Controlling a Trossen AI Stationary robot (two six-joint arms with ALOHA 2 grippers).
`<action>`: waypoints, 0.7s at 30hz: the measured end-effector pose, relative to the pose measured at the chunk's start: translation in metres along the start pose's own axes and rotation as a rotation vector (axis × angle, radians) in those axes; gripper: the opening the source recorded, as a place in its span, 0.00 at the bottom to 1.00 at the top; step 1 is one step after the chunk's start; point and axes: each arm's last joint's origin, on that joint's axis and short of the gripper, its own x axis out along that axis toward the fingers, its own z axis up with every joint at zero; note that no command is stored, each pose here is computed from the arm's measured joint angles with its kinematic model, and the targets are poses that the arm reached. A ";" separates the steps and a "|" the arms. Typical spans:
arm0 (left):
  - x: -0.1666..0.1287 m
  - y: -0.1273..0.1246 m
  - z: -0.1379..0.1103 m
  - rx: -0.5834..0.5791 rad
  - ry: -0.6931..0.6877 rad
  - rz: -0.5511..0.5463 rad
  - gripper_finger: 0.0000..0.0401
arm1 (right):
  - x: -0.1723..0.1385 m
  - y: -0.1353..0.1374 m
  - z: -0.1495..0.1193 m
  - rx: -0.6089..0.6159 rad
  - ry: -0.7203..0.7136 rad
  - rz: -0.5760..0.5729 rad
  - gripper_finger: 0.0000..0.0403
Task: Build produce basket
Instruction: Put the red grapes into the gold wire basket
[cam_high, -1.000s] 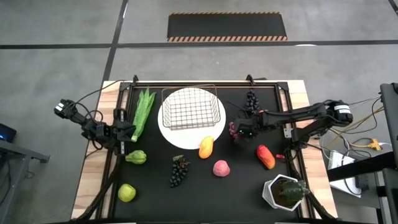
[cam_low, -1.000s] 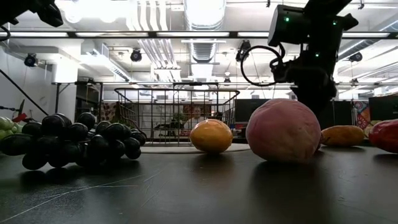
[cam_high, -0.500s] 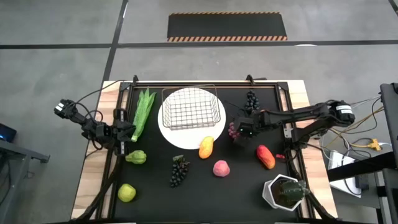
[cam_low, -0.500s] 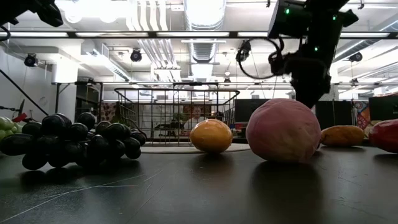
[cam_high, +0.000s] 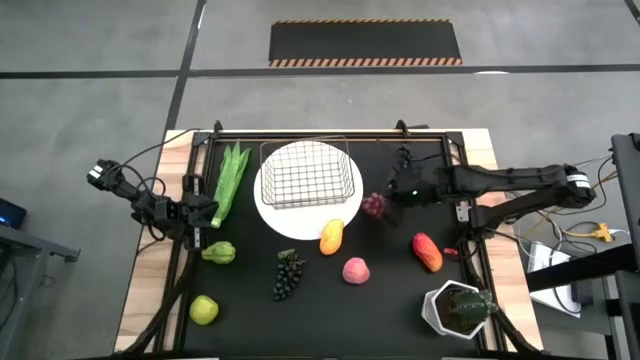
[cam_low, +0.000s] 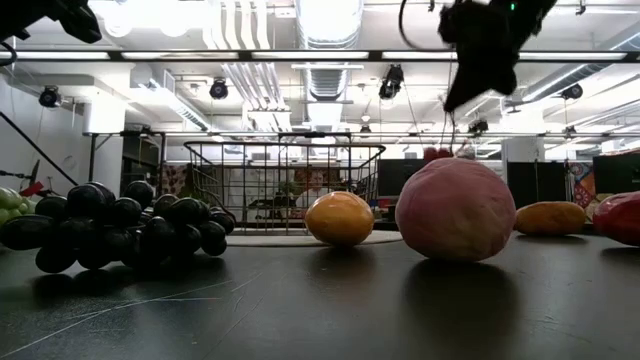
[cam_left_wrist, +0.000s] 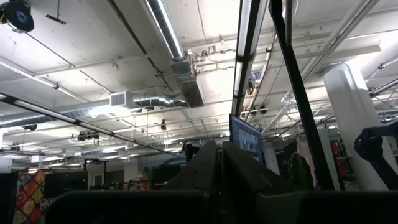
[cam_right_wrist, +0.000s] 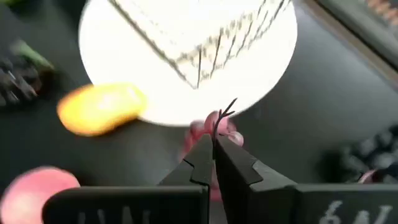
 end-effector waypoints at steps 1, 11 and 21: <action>0.000 0.000 0.000 0.000 0.000 0.000 0.02 | -0.006 0.000 0.004 -0.007 -0.030 0.008 0.02; 0.000 0.000 0.000 0.007 0.000 0.000 0.02 | -0.063 0.008 0.049 -0.129 -0.389 0.173 0.02; 0.000 0.000 0.000 0.007 -0.002 0.001 0.02 | -0.054 0.037 0.098 -0.246 -0.613 0.305 0.02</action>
